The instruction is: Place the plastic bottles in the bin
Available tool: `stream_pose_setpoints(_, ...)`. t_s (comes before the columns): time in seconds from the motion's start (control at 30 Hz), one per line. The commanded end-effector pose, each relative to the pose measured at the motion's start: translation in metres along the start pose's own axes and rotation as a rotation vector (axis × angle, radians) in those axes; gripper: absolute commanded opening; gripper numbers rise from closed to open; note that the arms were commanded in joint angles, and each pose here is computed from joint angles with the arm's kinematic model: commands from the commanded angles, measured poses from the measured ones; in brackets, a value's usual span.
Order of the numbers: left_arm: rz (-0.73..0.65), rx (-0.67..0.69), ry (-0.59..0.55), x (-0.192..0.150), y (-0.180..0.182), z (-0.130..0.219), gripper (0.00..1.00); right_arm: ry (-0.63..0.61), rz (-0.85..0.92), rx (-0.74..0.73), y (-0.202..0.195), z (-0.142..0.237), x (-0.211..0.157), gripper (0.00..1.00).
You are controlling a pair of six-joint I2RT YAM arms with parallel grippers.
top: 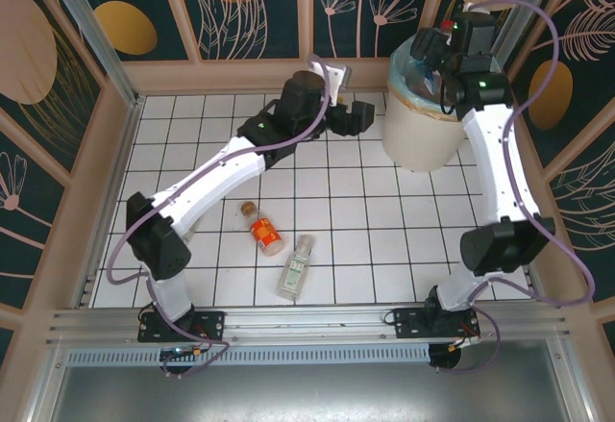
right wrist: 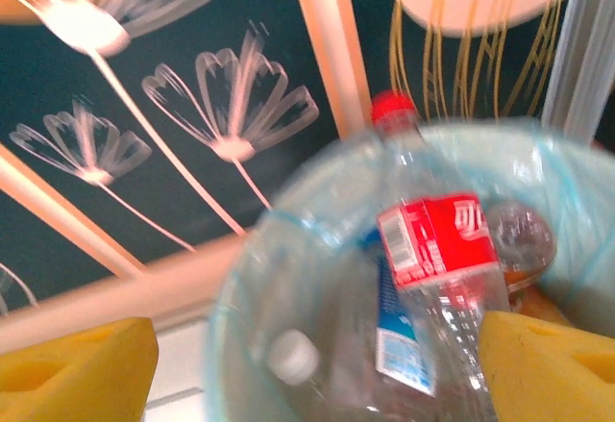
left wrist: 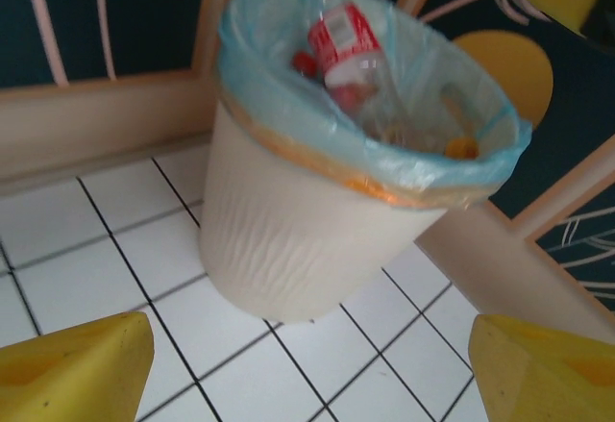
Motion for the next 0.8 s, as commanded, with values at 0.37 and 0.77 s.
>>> stream_pose_setpoints(0.37, -0.001, 0.468, -0.149, -0.018, 0.076, 0.162, 0.89, 0.137, 0.414, 0.732, 0.219, 0.084, -0.142, 0.81)
stream_pose_setpoints(0.77, 0.141, 0.685, -0.235, -0.088, 0.142, 0.249, 0.89, 0.641, 0.536, 0.786, 0.319, 0.115, -0.368, 0.93)
Point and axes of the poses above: each hand's point on the last joint's axis, 136 mm out from that joint toward the fingers, its own z axis back along the fingers, its own y axis along the line the jaws close on, x = y × z, the point moved 5 cm from there along z, back along the fingers, and after that the axes turned 11 degrees about z, right-handed, at the moved point
